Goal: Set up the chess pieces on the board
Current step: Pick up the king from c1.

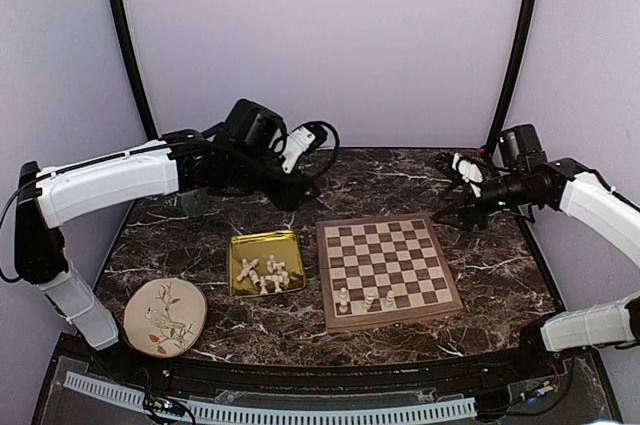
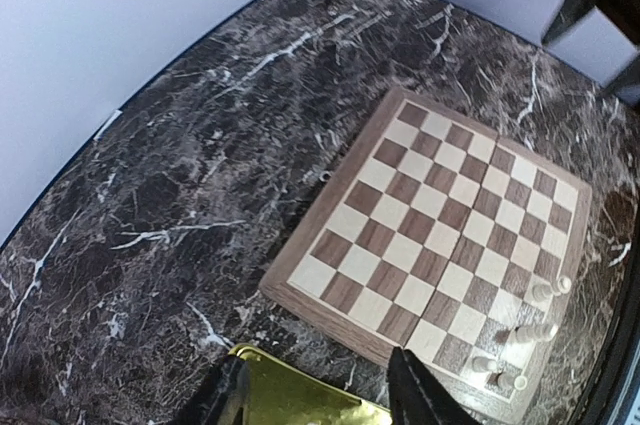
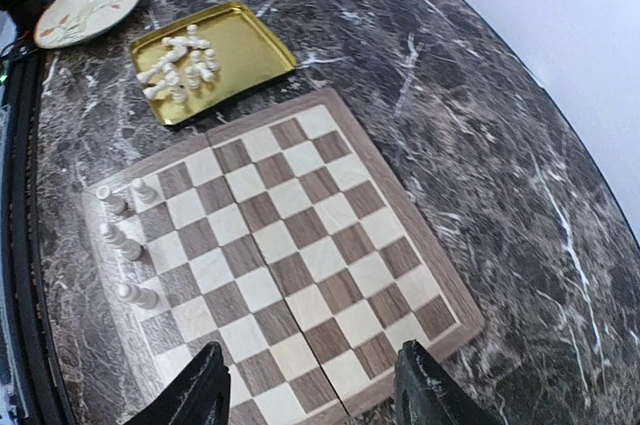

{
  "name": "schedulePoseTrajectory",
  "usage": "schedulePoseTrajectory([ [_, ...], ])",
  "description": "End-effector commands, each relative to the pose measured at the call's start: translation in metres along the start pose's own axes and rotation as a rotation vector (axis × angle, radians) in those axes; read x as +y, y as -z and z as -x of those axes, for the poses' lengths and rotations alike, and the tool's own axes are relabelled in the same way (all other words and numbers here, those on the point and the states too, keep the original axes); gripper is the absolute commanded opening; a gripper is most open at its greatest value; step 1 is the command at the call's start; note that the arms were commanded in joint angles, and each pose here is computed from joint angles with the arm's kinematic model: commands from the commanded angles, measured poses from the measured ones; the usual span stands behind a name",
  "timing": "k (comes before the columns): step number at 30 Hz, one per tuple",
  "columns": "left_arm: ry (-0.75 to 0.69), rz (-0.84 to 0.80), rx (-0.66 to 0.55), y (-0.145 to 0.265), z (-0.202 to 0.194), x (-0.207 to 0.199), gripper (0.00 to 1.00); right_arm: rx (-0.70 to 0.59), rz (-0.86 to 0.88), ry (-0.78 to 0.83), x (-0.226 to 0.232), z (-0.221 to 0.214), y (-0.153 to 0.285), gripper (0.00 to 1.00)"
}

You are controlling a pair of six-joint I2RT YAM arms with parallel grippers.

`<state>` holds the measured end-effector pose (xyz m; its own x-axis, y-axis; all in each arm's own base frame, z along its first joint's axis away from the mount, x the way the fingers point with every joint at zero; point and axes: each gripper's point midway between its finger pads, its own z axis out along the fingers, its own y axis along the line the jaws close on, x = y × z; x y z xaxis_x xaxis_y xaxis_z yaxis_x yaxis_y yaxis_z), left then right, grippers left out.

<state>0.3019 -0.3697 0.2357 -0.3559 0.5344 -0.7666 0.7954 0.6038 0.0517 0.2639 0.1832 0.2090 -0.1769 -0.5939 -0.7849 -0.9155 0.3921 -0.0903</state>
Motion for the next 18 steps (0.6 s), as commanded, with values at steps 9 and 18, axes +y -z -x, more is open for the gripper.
schedulePoseTrajectory([
  [9, 0.31, 0.042, -0.168, 0.013, 0.003, 0.079, 0.54, 0.207, 0.292, 0.232, 0.083, 0.012, -0.065, 0.59],
  [18, 0.247, 0.119, -0.125, 0.018, -0.006, 0.093, 0.5, 0.372, 0.422, 0.396, 0.141, -0.004, -0.105, 0.62],
])
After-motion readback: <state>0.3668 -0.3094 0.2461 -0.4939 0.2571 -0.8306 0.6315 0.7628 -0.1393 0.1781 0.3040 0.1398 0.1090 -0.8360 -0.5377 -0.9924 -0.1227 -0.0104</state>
